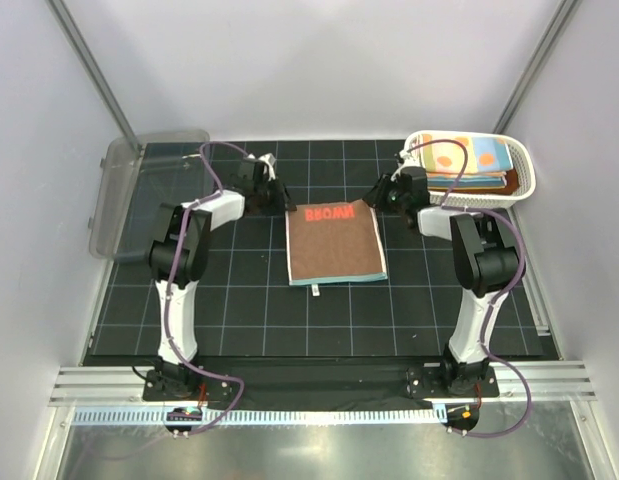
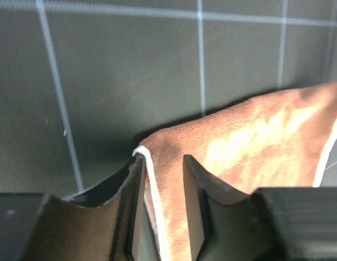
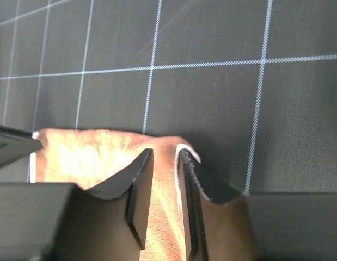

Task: Fold and stack the towels
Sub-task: Fold the towel

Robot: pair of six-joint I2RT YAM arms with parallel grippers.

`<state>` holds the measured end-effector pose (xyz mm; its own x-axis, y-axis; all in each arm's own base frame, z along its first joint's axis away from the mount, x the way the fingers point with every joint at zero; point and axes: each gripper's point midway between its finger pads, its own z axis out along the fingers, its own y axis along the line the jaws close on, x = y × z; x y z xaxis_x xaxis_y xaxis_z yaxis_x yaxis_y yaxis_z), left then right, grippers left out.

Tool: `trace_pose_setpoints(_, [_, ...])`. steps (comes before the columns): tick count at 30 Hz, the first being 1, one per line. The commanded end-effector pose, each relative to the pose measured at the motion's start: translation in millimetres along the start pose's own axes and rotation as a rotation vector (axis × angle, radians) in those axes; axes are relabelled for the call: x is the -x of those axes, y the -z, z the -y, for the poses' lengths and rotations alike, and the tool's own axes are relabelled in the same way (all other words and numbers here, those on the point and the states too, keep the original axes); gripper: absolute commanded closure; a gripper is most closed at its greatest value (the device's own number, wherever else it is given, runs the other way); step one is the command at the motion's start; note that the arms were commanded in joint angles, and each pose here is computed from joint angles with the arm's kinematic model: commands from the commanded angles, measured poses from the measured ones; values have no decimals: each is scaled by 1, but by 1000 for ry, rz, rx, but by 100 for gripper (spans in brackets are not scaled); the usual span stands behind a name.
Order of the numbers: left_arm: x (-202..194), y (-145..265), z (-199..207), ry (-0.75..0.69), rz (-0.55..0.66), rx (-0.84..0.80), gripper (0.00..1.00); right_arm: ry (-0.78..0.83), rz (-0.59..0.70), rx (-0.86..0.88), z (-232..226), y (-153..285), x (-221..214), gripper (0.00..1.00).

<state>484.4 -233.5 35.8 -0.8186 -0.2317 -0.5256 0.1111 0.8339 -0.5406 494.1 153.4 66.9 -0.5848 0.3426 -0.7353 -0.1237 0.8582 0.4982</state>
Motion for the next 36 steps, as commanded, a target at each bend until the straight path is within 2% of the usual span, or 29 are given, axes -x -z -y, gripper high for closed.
trace_pose_setpoints(1, [43,11,21,-24,68,-82,60,36,55,16,-13,0,35,64])
trace_pose_setpoints(2, [49,15,20,-19,77,-75,59,41,50,-1,-13,3,37,62])
trace_pose_setpoints(3, [52,20,17,-12,73,-57,58,46,65,-49,-7,7,44,52])
trace_pose_setpoints(4, [61,32,21,-23,98,-49,57,43,49,-95,-5,17,47,48])
trace_pose_setpoints(7, [67,55,19,-55,121,26,56,42,33,-222,5,45,56,48])
trace_pose_setpoints(9, [62,64,23,-65,117,36,55,27,-30,-262,7,58,45,51])
trace_pose_setpoints(11, [47,73,33,-62,94,15,55,7,-62,-226,-3,69,41,58])
trace_pose_setpoints(16, [-4,87,74,-53,-4,-161,56,-70,-209,-50,-35,94,-9,73])
trace_pose_setpoints(17, [-24,87,74,-17,-41,-177,56,-86,-239,9,-45,100,-18,73])
trace_pose_setpoints(20, [-46,83,80,26,-68,-227,56,-123,-313,41,-43,107,-52,75])
trace_pose_setpoints(22, [-69,79,69,58,-115,-217,56,-133,-355,0,-28,114,-78,75])
trace_pose_setpoints(27, [-90,66,51,111,-145,-181,57,-142,-402,-65,-1,130,-126,75])
trace_pose_setpoints(31, [-83,70,54,125,-129,-174,57,-130,-395,-61,-2,142,-128,75])
trace_pose_setpoints(36, [-32,73,69,92,-39,-171,54,-113,-321,-32,-23,149,-88,74])
